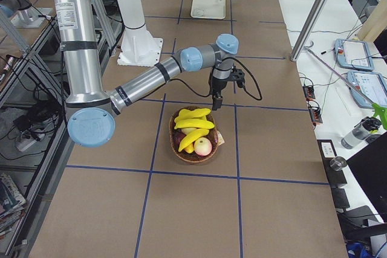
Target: Transfer all bananas from basket to plate
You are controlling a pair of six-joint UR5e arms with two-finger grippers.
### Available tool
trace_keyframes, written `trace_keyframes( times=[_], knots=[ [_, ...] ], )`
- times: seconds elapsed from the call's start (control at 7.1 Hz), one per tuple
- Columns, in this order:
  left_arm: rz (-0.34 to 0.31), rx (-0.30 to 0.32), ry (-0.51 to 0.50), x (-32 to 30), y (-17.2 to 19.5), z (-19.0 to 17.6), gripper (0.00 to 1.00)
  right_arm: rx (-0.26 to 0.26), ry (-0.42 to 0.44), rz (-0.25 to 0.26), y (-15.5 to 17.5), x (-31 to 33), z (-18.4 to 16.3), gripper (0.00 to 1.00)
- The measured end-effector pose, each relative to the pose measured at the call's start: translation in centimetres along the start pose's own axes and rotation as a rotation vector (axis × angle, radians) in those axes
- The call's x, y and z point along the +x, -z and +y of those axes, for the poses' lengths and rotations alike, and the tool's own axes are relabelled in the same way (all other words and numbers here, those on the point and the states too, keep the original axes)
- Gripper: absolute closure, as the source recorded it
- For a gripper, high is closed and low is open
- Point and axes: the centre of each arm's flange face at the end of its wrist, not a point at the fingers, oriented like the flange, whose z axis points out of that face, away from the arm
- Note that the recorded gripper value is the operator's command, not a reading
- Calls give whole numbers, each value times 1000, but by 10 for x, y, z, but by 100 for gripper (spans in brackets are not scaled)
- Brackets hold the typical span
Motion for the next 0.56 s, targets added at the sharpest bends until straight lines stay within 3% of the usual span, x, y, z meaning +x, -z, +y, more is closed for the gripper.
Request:
trace_keyframes(
  times=[0.14, 0.28, 0.56],
  knots=[
    [-4, 7, 29, -1, -5, 5, 33, 3, 1, -1, 1, -1, 1, 0],
    [-11, 17, 31, -2, -14, 8, 0, 4, 1, -1, 2, -1, 1, 0],
    [-16, 30, 15, -2, -24, 12, 0, 5, 0, -2, 2, -1, 2, 0]
  ],
)
